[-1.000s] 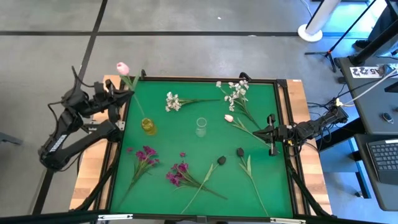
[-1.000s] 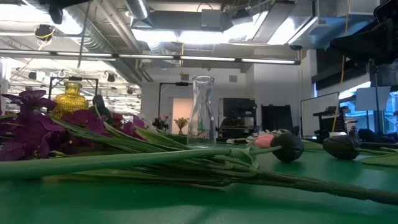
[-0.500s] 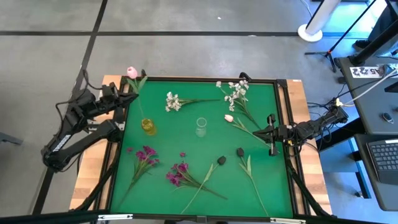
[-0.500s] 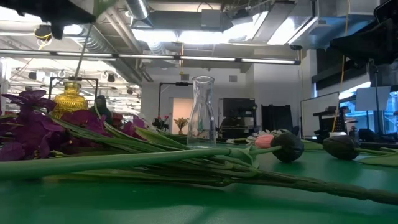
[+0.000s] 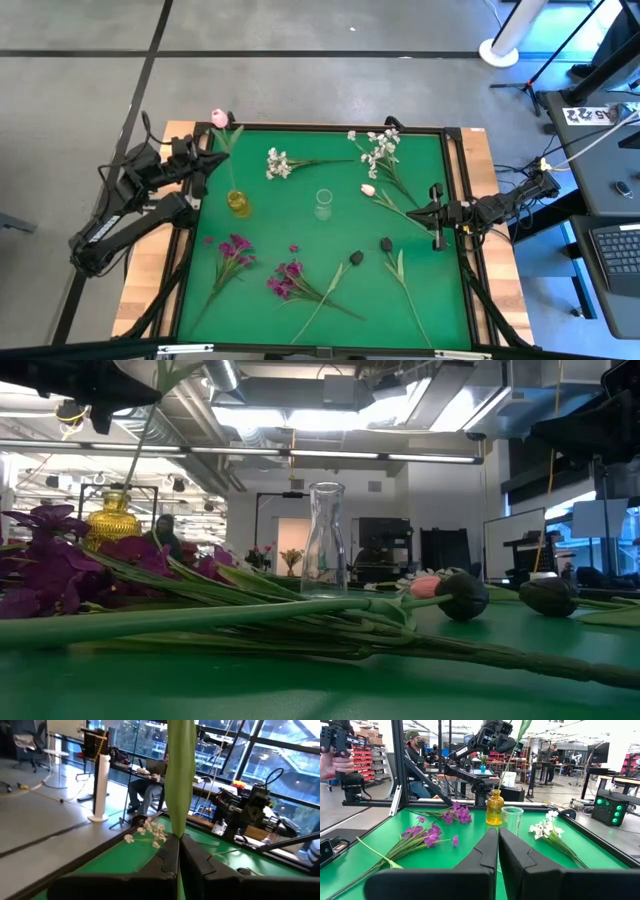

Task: Sort flowers into vase by color
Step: Put the left pink flower into the yellow vase, then put the left purple flowers into the transparent vase

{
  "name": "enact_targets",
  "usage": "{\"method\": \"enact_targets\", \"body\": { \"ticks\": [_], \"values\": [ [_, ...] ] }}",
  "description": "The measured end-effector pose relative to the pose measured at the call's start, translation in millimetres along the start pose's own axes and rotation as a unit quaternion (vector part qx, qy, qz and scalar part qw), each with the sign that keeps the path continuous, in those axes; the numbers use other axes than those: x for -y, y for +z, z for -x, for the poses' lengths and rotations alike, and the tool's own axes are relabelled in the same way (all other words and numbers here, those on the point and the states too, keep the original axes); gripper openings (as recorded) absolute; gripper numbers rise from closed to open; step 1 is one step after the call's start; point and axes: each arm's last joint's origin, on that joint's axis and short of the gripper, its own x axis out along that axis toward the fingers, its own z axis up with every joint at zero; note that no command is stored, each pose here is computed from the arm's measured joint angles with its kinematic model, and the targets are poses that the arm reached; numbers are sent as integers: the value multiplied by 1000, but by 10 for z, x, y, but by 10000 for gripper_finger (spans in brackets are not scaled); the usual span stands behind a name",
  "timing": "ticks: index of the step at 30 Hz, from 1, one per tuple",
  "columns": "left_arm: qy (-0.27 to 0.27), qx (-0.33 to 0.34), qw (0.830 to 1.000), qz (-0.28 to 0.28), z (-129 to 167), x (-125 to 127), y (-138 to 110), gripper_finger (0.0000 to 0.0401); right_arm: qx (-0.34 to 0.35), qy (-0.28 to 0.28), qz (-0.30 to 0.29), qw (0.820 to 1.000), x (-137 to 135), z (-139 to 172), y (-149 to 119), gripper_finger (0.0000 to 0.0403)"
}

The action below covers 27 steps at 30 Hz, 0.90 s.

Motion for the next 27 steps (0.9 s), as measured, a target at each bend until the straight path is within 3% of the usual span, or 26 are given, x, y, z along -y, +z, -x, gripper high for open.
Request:
{"method": "enact_targets", "body": {
  "ticks": [5, 9, 18, 23, 27],
  "values": [
    [-11, -7, 1000, 19, 0, 5, -11, 13, 0, 0, 0, 1000, 0, 0, 0, 17],
    [-45, -32, 998, 27, 2, 20, -46, 48, 0, 0, 0, 1000, 0, 0, 0, 17],
    [-47, -63, 996, 35, 66, 52, -28, 133, 0, 0, 0, 1000, 0, 0, 1, 17],
    [-51, -51, 997, 3, 233, 159, 185, 174, 0, 0, 0, 1000, 0, 0, 1, 17],
    [-7, -35, 999, -41, 528, 296, 451, 194, 0, 0, 0, 1000, 0, 0, 0, 17]
  ]
}}
